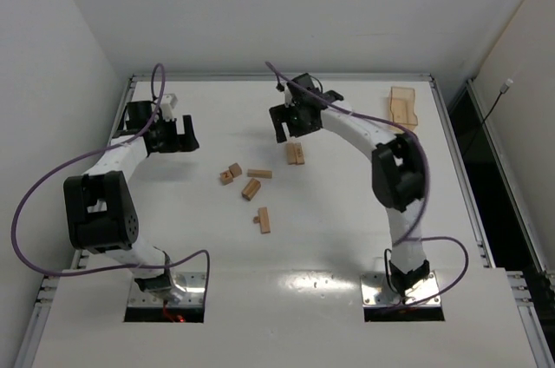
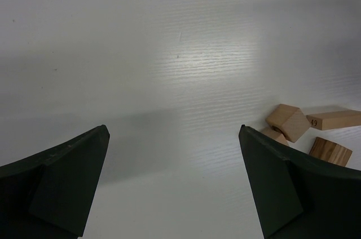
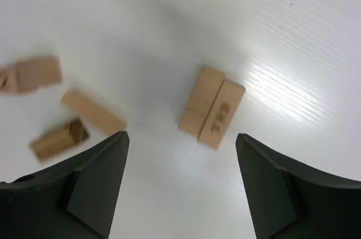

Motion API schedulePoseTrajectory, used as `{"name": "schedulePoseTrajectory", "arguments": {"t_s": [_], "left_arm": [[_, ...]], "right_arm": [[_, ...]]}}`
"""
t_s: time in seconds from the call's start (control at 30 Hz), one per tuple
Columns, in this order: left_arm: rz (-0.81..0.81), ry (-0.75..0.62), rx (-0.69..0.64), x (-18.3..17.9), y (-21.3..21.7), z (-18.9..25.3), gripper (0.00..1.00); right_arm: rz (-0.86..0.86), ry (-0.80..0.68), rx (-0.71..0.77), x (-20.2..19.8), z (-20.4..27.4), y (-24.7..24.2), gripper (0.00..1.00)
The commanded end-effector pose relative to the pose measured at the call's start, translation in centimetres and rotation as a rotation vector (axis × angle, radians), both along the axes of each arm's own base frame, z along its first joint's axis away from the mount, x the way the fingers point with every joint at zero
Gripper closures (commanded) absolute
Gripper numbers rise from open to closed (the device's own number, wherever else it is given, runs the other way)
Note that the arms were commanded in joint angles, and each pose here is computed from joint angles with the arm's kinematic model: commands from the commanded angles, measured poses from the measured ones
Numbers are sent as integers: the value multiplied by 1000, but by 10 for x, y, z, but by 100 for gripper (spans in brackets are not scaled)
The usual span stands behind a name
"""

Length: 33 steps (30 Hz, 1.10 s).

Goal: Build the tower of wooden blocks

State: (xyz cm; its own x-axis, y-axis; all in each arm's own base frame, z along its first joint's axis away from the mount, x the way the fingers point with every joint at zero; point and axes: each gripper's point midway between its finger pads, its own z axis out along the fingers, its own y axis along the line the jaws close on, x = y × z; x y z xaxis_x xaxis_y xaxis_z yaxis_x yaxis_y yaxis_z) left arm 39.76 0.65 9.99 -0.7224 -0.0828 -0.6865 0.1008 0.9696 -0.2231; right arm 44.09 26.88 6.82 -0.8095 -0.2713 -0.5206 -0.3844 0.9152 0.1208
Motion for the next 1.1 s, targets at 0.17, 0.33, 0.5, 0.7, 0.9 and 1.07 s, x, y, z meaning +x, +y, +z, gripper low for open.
{"name": "schedulePoseTrajectory", "arguments": {"t_s": [0.17, 0.33, 0.5, 0.7, 0.9, 1.07], "left_arm": [[-26, -74, 8, 8, -4, 21, 0], [-27, -92, -2, 12, -5, 29, 0], [-33, -74, 1, 11, -5, 26, 0], [-33, -73, 1, 13, -4, 26, 0], [-39, -58, 4, 11, -4, 19, 0], [-33, -56, 11, 11, -3, 18, 0]], "right_arm": [[832, -500, -19, -64, 109, 38, 36], [1038, -425, -80, -92, 68, 47, 42], [1141, -404, -183, -97, 41, 66, 45], [1146, -325, -214, -86, 8, 71, 47], [1145, -308, -227, -75, -5, 79, 47], [1148, -290, -230, -69, -13, 84, 47]]}}
